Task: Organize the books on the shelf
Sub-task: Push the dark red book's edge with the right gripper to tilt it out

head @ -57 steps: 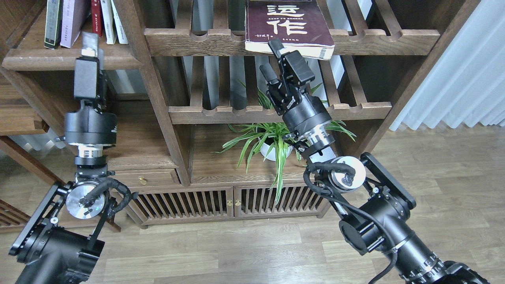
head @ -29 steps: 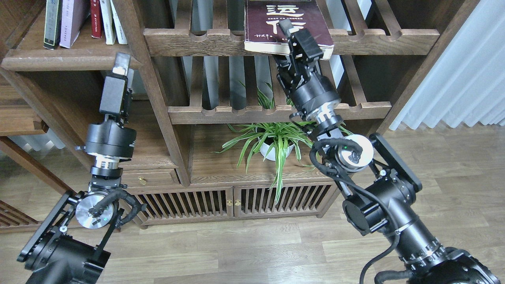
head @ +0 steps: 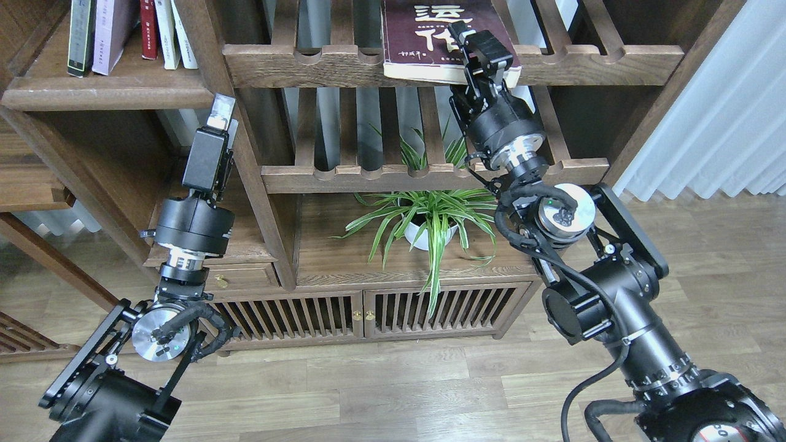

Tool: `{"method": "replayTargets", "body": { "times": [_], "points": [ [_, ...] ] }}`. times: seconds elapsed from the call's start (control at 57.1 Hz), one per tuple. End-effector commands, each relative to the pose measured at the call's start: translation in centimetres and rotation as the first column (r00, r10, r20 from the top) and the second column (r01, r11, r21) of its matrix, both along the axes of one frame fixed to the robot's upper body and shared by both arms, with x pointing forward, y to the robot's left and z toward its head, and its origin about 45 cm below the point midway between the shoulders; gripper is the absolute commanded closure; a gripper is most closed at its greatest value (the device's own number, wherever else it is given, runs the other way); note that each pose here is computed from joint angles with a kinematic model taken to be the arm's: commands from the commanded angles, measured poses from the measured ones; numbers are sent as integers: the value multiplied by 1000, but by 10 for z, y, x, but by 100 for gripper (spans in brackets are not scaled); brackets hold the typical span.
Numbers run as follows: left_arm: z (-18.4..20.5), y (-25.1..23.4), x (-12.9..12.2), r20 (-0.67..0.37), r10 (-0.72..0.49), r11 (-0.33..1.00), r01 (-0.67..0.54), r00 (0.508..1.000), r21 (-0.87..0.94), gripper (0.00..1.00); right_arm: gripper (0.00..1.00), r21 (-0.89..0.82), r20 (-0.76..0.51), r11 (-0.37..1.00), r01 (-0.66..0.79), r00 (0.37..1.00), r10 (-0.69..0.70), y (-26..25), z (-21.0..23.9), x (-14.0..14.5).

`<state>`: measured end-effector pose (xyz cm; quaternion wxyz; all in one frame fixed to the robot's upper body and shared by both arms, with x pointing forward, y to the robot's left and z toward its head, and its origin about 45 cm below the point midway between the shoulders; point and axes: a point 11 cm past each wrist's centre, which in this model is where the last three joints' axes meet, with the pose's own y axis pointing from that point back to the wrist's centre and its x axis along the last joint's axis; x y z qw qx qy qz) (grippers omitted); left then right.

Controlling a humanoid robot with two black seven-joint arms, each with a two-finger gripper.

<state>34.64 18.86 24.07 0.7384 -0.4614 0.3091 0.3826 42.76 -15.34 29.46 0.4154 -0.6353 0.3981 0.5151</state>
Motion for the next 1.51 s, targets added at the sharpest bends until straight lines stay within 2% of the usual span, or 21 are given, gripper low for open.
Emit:
{"method": "replayTargets", "body": {
  "times": [0.0,0.105,0.28,0.561,0.683,0.701,0.841,1.016,1.174,1.489],
  "points": [
    [-2,-2,-1,-6,-8,1000,8,1000,3,1,56,-5,-4,1000,2,1000,-2,1,1,2],
    [-7,-5,-5,-18,-18,1000,18,1000,7,1,67,2,1,1000,4,1000,-4,0,1,2],
    [-16,-11,-11,-41,-34,999,35,999,11,1,95,33,53,999,3,999,-5,-3,6,1],
    [-16,-10,-10,-43,-31,999,31,999,6,1,97,91,163,995,-37,986,22,-2,9,-9],
    [-15,-10,-8,-48,-35,999,34,998,-14,1,97,128,247,987,-98,967,64,-2,1,-25],
    [-14,-11,-7,-59,-46,998,43,997,-45,1,97,138,296,980,-143,950,97,-2,-6,-36],
    [-14,-20,-6,-102,-145,988,137,984,-75,1,97,167,396,967,-193,911,113,-6,-13,-57],
    [-13,-38,-10,-145,-329,943,317,933,-102,1,98,158,365,965,-210,920,140,-7,-29,-69],
    [-8,-47,-11,-150,-417,908,404,896,-112,2,98,152,337,961,-233,926,171,-4,-42,-79],
    [8,-22,-1,-135,-436,897,417,890,-147,6,98,139,291,953,-270,931,221,8,-60,-93]
  ]
}}
